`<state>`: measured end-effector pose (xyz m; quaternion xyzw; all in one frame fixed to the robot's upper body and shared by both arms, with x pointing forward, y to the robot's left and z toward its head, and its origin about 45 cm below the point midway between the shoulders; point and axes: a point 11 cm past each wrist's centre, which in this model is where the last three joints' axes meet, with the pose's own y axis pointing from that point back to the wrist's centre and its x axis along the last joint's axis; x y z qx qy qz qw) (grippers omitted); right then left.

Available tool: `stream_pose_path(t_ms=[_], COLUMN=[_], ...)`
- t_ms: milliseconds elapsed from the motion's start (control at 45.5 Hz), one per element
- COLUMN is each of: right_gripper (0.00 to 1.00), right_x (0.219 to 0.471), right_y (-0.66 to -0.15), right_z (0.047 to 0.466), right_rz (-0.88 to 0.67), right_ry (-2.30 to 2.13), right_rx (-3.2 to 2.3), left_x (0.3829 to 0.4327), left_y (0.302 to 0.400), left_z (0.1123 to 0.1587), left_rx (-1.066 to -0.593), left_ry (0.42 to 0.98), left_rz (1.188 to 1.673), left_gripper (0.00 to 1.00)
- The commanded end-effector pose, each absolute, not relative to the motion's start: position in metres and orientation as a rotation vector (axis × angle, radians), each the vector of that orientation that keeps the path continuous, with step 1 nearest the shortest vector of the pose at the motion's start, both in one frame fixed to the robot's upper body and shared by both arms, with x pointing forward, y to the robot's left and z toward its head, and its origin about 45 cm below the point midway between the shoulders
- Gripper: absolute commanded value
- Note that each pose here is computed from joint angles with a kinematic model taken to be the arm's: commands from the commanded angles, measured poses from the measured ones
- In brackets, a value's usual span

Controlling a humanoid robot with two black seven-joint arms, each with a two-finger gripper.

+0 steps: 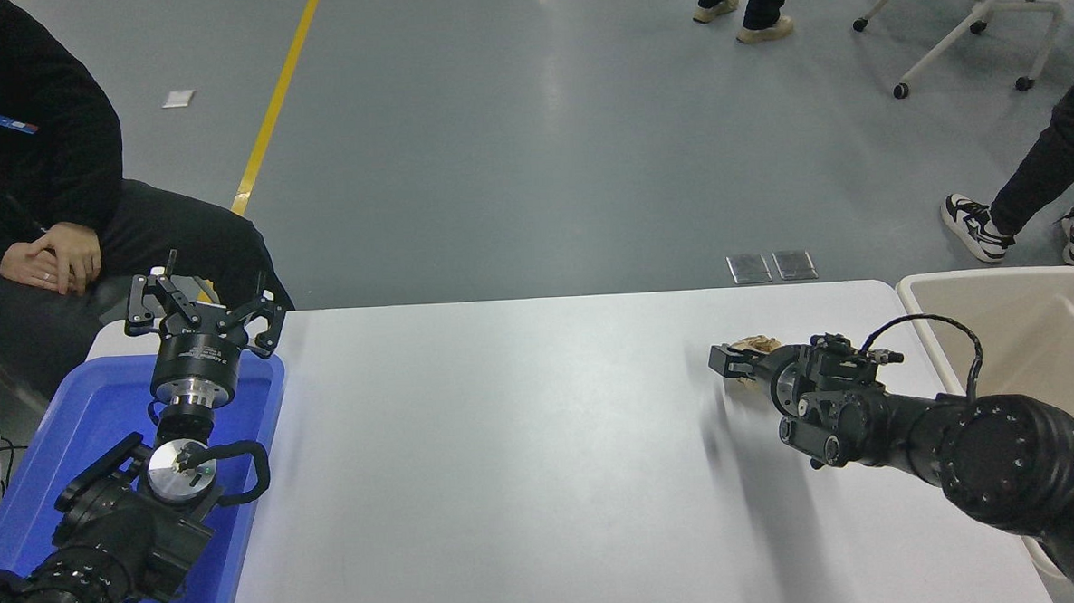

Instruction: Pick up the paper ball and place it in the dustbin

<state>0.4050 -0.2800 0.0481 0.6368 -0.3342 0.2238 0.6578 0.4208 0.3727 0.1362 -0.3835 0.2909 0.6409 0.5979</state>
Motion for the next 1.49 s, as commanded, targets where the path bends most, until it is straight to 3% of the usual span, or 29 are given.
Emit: stream_pose_path(t_ms=[0, 527, 1055, 1363, 1473], right_gripper=[0.99, 0.89, 0.45, 0.32, 0.31], right_x=[0.4, 0.395, 0.394, 0.393, 0.396], right_y=[-0.281, -0.282, -0.281, -0.276, -0.265], right_z=[0.043, 0.038, 0.037, 0.036, 0.039], right_rz=[0.529, 0.551, 0.544, 0.515, 0.499], right_ry=[-0.725, -0.69, -0.694, -0.708, -0.721], right_rx=[1.432, 1.424, 1.428, 1.457, 1.504], left_x=[0.4209, 0.4208, 0.4209, 0.4208, 0.4209], left_y=[0.3726, 0.3729, 0.3725, 0.3729, 0.3725], left_z=[0.1363, 0.1361, 0.1363, 0.1361, 0.1363], left_rx=[-0.892, -0.889, -0.89, -0.889, -0.89], left_ry=[0.675, 0.675, 0.675, 0.675, 0.675], left_rz=[1.487, 1.488, 1.486, 1.488, 1.486], left_gripper=[0.99, 0.99, 0.99, 0.99, 0.99])
